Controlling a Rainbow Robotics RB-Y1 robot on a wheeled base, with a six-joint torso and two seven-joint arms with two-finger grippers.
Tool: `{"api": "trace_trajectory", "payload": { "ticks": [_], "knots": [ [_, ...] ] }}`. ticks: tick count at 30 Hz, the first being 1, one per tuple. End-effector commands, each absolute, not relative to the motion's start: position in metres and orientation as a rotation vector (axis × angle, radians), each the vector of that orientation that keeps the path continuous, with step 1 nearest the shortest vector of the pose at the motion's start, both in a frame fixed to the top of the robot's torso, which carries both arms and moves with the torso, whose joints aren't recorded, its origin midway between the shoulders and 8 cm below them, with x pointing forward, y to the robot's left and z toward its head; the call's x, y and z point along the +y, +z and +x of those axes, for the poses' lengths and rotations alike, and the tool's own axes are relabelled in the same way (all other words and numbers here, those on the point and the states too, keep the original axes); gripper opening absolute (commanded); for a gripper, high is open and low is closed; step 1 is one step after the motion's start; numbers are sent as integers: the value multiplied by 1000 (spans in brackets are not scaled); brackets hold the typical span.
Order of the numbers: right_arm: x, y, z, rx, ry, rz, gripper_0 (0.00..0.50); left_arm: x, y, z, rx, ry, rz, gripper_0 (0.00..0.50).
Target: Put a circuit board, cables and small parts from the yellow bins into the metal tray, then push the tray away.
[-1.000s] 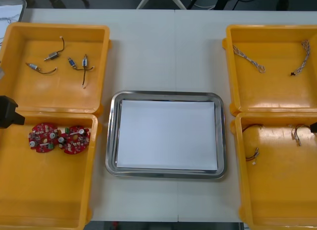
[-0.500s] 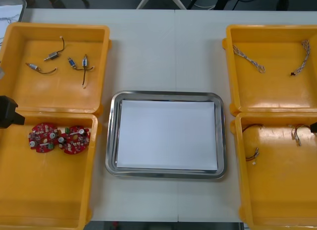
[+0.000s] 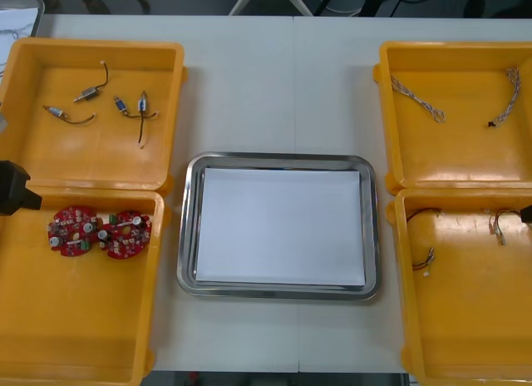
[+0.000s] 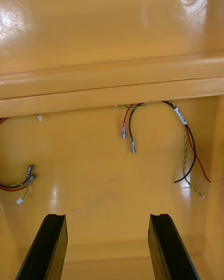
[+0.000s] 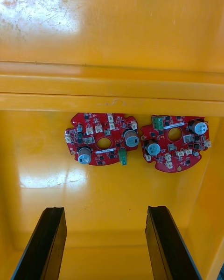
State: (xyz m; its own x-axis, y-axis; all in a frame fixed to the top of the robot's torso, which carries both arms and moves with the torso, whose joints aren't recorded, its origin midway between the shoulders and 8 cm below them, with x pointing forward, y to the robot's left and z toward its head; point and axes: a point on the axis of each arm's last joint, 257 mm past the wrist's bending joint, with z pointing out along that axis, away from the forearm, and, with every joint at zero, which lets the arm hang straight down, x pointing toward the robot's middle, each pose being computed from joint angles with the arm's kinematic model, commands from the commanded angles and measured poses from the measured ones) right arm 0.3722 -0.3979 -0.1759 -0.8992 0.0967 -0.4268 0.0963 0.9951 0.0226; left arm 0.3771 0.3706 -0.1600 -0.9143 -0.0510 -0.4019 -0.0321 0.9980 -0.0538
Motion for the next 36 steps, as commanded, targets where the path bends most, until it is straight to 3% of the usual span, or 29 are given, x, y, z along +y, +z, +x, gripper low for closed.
{"api": "trace_trajectory", "payload": {
  "ticks": [1,36],
  "knots": [
    [-401,-176,368,2689,22,195,500,373,-155,375,2706,-43,-15,500],
    [-401,-176,368,2689,22,195,500,373,-155,375,2706,-43,-15,500]
  ]
}}
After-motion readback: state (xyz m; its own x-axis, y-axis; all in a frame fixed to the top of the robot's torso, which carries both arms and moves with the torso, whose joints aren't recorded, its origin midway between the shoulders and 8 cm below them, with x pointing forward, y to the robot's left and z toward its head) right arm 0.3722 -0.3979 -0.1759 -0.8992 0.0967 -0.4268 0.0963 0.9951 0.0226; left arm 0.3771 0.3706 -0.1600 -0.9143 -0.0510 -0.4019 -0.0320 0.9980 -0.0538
